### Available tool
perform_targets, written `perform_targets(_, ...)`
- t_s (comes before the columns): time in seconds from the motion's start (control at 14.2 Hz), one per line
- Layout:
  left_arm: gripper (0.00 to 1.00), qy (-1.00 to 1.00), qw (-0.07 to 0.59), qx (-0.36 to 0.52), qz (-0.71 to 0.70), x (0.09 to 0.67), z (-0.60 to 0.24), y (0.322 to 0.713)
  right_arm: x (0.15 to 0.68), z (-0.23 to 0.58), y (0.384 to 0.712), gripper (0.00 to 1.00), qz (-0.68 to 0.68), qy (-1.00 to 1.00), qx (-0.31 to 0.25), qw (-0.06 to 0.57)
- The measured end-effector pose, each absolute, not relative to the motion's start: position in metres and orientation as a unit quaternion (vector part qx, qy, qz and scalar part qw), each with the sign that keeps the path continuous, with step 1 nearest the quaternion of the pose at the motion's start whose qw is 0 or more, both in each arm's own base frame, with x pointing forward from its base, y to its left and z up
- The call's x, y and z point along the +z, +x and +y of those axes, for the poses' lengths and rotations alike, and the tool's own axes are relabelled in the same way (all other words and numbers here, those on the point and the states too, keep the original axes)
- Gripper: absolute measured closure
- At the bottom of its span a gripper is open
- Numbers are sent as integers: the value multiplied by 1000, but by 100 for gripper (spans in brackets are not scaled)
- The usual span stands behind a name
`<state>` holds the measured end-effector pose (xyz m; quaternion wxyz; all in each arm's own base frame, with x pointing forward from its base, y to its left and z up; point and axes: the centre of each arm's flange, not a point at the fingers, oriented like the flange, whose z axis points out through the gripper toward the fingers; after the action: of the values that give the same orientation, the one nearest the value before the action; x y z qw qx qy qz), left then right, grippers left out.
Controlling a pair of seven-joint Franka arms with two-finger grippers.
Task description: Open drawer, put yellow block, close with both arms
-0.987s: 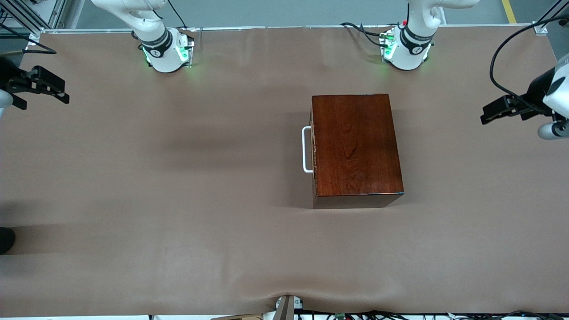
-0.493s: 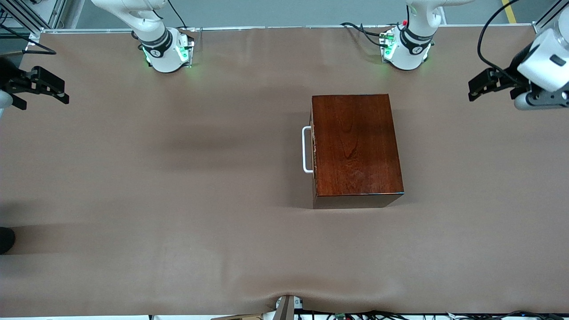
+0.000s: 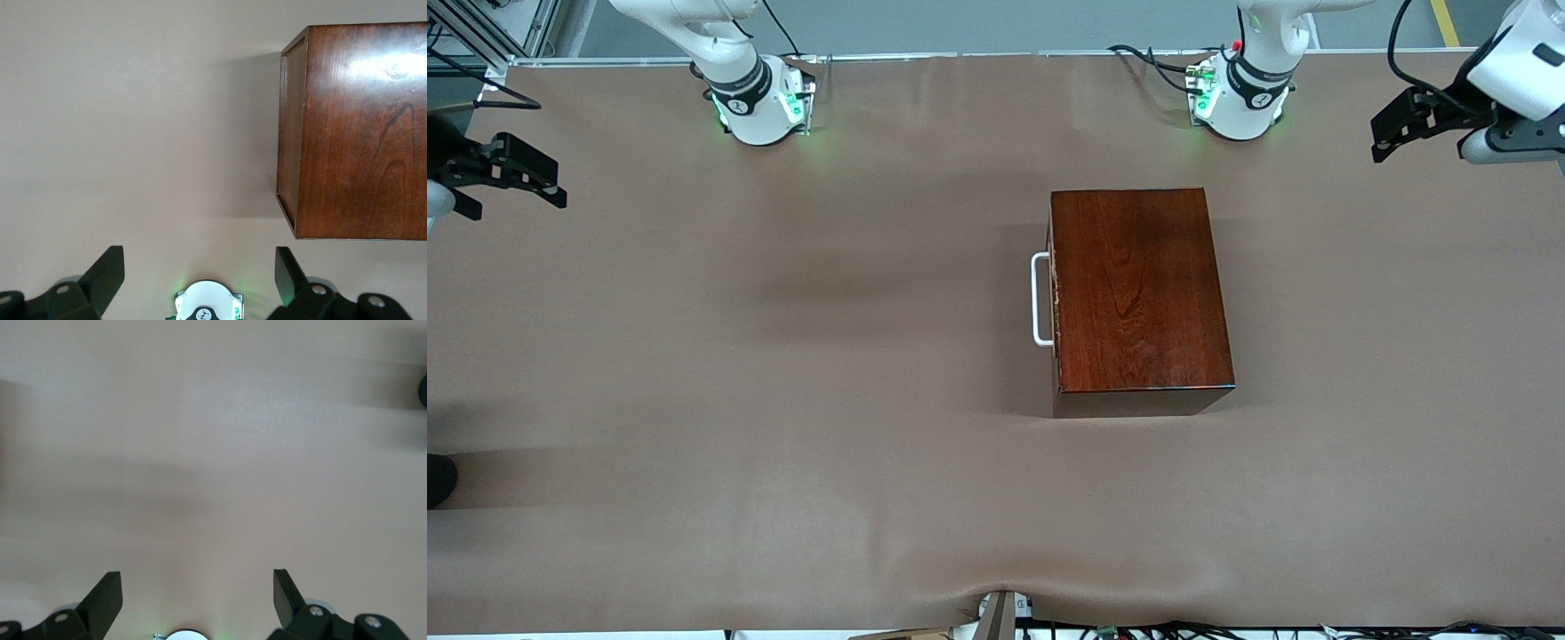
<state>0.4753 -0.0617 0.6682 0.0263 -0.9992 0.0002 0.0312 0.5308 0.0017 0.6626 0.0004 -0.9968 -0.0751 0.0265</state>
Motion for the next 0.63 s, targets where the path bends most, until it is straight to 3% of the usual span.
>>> perform_targets(0.63,0,-1000,15,18,-5,676,-51,486,663,2,531,0,-75,-997,27,0)
